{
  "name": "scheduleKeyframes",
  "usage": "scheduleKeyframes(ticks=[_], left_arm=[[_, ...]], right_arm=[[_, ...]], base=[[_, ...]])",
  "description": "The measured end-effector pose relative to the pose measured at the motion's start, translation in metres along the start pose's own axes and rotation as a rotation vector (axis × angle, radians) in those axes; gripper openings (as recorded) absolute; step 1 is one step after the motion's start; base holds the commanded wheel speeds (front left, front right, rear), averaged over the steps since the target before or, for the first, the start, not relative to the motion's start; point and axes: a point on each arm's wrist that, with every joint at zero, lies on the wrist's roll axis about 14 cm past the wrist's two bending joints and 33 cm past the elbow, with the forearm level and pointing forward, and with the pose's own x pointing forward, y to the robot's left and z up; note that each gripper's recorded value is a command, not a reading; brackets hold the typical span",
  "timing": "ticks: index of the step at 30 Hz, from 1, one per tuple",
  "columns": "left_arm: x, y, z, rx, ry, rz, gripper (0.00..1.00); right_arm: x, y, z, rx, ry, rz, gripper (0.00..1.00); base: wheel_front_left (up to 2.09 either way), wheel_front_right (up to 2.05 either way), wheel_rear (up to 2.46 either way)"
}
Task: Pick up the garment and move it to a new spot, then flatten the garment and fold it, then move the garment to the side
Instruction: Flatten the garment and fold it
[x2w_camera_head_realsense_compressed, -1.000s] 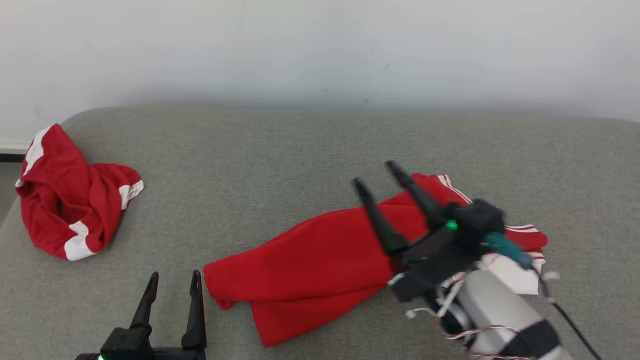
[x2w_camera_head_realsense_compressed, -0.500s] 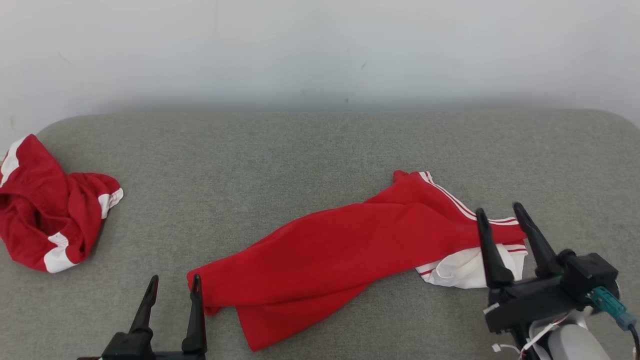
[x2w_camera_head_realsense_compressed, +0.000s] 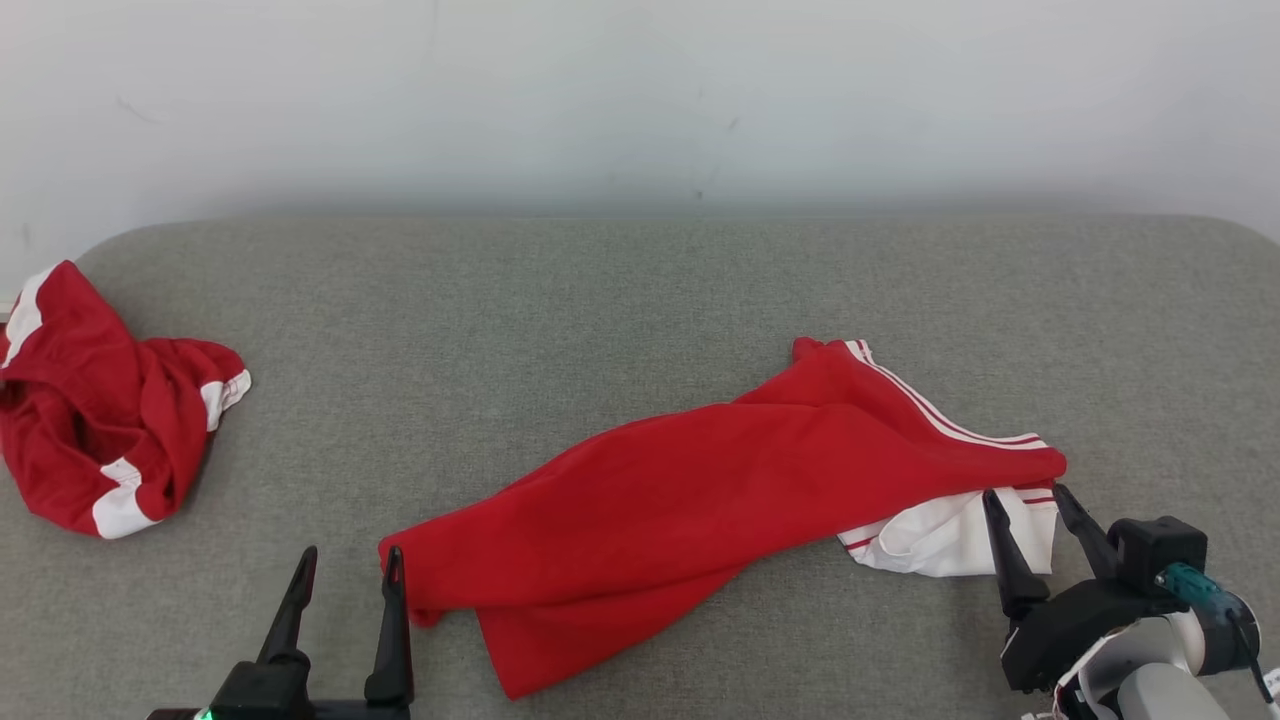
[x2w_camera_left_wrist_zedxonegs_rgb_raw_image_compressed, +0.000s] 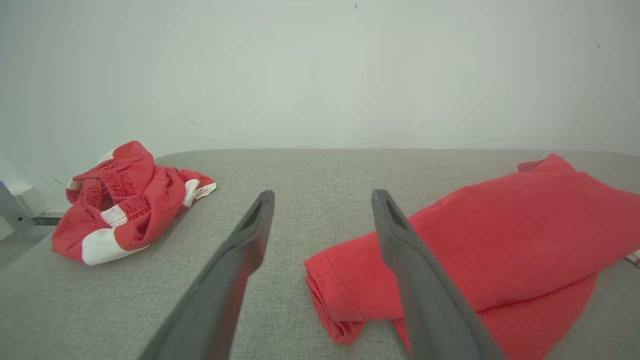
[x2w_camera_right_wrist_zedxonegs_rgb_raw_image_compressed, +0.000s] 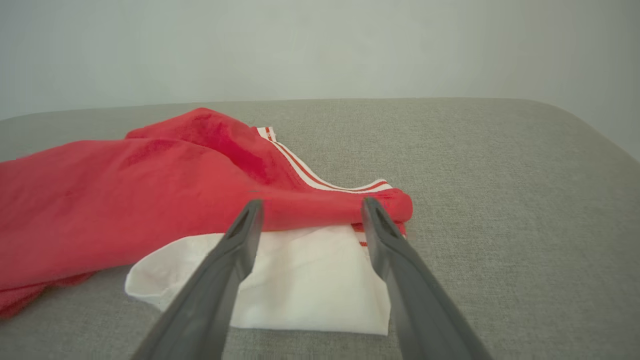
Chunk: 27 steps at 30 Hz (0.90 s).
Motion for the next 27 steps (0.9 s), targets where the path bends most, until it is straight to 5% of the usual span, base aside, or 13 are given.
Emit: scheduleKeyframes(ticks=[13, 14, 15, 16, 27], left_arm=[[-0.003, 0.015, -0.001, 0.021, 0.005, 0.040, 1.00], [-0.003, 0.016, -0.001, 0.022, 0.006, 0.042, 1.00], [-0.003, 0.017, -0.001, 0.021, 0.006, 0.045, 1.00], [-0.003, 0.017, -0.001, 0.021, 0.006, 0.045, 1.00], [-0.002, 0.013, 0.005, 0.015, -0.013, 0.031, 1.00]], right_arm=[[0.017, -0.016, -0.050, -0.035, 0.241, -0.027, 1.00], [0.017, -0.016, -0.053, -0.032, 0.257, -0.027, 0.77], [0.017, -0.015, -0.056, -0.028, 0.268, -0.027, 0.23], [0.018, -0.016, -0.057, -0.027, 0.273, -0.028, 0.00], [0.013, -0.008, -0.025, -0.009, 0.098, 0.010, 0.00]], base=[[0.00, 0.00, 0.00], [0.00, 0.00, 0.00], [0.00, 0.00, 0.00], [0.00, 0.00, 0.00], [0.00, 0.00, 0.00]])
